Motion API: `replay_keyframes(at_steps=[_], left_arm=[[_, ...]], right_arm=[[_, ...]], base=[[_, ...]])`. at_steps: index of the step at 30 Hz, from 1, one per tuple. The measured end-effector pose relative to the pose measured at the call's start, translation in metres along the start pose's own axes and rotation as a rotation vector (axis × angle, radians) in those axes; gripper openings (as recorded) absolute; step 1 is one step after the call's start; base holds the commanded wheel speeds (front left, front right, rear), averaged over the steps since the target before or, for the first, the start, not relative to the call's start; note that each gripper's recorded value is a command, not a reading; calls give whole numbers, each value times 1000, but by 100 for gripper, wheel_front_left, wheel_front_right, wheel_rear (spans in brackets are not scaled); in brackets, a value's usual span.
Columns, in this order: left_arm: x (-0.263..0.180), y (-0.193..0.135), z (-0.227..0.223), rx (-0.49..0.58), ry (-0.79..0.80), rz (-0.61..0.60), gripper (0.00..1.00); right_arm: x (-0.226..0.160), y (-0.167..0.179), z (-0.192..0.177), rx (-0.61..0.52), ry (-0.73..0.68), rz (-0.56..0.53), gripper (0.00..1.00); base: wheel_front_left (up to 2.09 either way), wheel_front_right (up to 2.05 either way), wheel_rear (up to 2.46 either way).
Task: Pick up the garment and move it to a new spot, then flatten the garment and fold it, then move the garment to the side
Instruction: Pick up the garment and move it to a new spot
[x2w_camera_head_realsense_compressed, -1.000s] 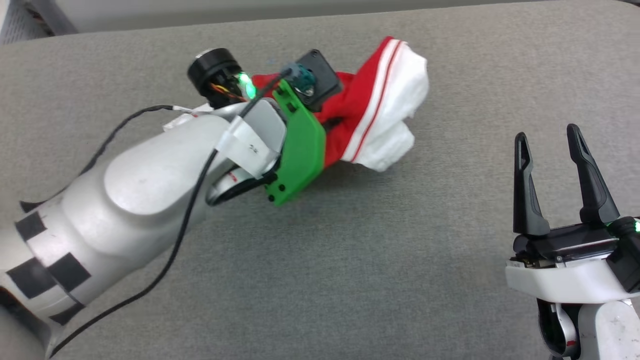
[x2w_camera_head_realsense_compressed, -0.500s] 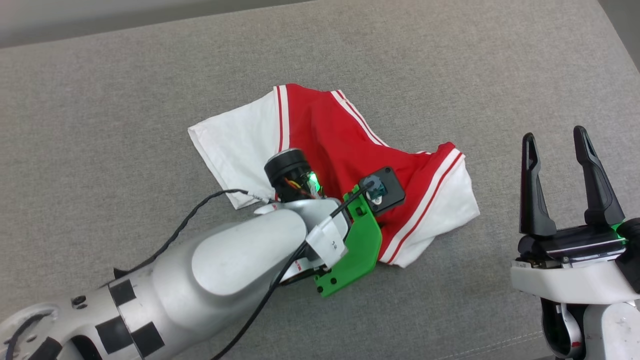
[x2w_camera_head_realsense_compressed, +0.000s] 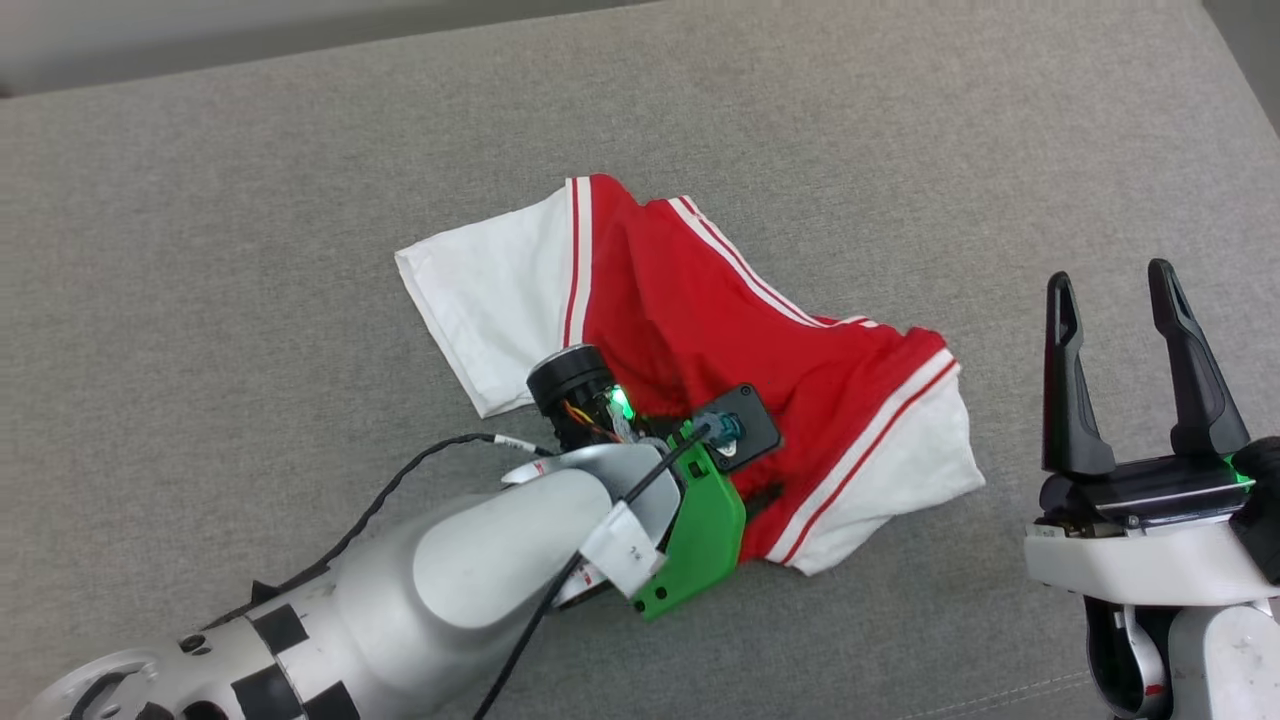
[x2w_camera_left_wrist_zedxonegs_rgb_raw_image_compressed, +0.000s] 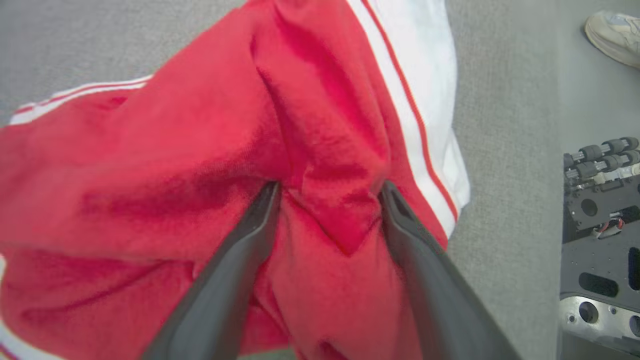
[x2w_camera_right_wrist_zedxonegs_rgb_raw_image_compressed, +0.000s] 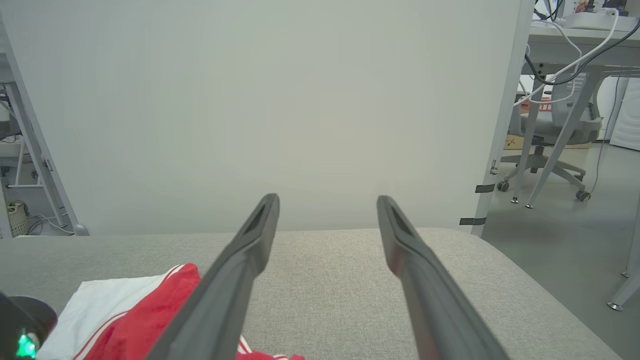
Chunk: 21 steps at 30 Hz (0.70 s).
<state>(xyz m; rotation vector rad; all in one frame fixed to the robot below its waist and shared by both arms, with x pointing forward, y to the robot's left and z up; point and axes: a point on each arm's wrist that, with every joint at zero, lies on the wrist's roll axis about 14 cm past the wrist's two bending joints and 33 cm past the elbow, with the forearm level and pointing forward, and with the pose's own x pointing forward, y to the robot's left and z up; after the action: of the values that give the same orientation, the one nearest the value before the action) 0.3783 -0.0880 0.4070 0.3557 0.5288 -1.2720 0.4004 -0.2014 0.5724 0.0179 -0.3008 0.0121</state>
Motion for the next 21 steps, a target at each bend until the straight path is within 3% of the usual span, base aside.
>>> replay_keyframes(at_steps=[8,11,16,21], left_arm=[[-36,38,61,39,-349,204,100],[-58,53,71,64,-428,325,100],[-100,72,67,8,-513,540,100],[-168,98,59,-61,-596,830,100]], right_arm=[[-12,7,3,5,8,15,100],[-15,11,4,15,8,28,100],[-22,21,5,26,13,55,100],[-26,30,5,33,16,80,100]], base=[[0,0,0],[0,0,0],[0,0,0],[0,0,0]])
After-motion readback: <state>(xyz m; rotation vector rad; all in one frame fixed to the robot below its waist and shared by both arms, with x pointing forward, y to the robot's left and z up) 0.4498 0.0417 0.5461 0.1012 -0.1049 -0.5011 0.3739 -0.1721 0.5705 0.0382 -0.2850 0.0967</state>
